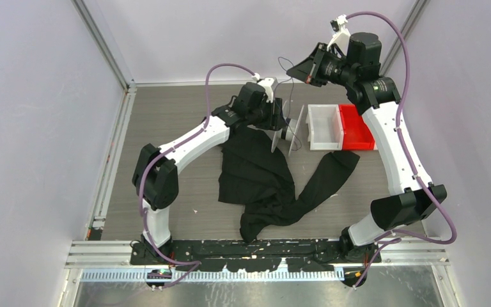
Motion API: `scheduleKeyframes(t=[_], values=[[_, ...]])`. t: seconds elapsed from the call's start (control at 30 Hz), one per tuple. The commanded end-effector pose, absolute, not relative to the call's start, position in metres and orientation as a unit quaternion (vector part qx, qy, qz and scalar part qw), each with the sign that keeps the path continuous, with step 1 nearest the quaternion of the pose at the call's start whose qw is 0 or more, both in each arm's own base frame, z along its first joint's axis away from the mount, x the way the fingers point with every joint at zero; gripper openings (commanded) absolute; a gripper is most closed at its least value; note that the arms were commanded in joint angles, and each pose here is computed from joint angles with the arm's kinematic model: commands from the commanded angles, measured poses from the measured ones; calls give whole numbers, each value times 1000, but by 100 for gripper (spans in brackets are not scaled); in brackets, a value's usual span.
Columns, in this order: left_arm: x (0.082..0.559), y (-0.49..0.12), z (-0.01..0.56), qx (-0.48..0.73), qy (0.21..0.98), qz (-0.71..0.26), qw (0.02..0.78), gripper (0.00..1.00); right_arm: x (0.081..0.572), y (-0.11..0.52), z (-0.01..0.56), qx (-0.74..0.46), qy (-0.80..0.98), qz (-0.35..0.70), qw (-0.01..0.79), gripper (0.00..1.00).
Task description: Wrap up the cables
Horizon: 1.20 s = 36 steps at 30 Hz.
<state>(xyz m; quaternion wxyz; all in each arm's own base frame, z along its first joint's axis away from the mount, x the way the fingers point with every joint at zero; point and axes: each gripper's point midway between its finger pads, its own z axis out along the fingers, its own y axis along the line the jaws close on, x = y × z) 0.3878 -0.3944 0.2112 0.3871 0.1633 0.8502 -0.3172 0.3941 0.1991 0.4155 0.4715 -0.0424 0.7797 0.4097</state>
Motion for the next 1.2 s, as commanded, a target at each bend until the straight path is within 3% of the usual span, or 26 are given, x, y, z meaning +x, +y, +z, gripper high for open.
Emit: scheduleKeyframes(t=[0.0, 0.4, 0.63, 0.9, 1.17], values=[[401, -398, 231, 157, 837, -309, 423, 54, 379, 197, 443, -55, 758, 415, 501, 1], [405, -405, 231, 154, 839, -309, 422, 61, 379, 197, 440, -52, 760, 413, 498, 1], [404, -407, 232, 153, 837, -314, 421, 50, 378, 196, 440, -52, 761, 413, 498, 1], [401, -393, 248, 144, 834, -301, 439, 65, 377, 195, 438, -50, 763, 410, 498, 0], [376, -384, 243, 203, 842, -288, 409, 66, 380, 195, 435, -47, 765, 409, 496, 1]])
